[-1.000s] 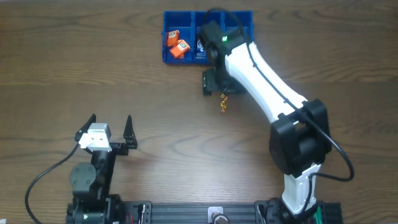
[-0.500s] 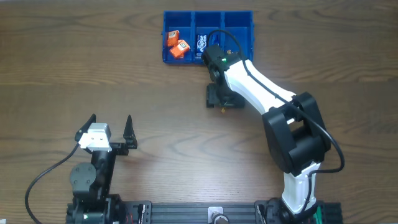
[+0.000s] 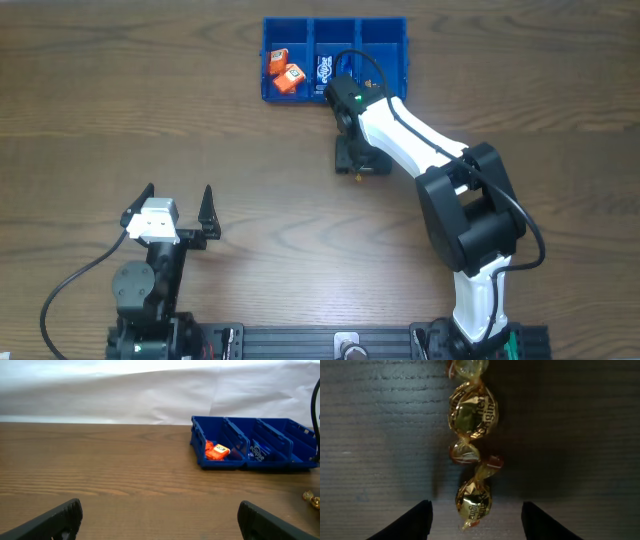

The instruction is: Sort Candies Into Trays

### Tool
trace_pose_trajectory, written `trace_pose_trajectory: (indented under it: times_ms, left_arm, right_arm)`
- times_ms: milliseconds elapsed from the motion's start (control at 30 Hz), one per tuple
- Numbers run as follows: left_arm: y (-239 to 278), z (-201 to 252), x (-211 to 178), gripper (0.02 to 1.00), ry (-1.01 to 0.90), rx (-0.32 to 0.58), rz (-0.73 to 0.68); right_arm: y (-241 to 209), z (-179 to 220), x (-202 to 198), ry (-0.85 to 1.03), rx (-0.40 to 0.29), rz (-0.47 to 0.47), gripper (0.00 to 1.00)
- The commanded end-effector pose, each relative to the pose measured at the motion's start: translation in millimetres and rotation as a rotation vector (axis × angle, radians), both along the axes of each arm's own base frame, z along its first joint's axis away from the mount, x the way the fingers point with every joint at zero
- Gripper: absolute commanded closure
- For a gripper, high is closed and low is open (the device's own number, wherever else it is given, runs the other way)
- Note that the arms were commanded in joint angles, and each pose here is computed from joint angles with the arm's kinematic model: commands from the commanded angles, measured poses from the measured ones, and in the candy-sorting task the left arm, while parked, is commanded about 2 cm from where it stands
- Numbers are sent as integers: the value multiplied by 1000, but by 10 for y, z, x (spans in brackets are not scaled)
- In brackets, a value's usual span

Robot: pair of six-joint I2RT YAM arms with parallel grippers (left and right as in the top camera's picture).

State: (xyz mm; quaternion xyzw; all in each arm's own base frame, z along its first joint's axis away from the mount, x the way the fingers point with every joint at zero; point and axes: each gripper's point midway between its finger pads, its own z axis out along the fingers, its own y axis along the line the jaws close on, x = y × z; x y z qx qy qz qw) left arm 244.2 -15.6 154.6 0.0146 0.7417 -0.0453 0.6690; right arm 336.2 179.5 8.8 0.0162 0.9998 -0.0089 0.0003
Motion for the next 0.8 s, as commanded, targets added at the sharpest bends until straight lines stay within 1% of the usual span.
trace_pose_trajectory:
  times_ms: [33,300,667,800]
  left_arm:
    - [-27,-162,-10,20,48,1,-18]
    - [-27,-162,-10,20,47,1,-17]
    - [-27,-161,-10,20,47,1,-18]
    - [-27,-162,-10,20,48,1,-18]
  right_arm:
    - [-92,-62,20,0,-35,-25,428]
    - [-118,-109,43,-4,-50,-27,446]
    - [-94,-147,69,-10,-41,-27,533]
    - [-81,-161,68,-7,-35,-27,617]
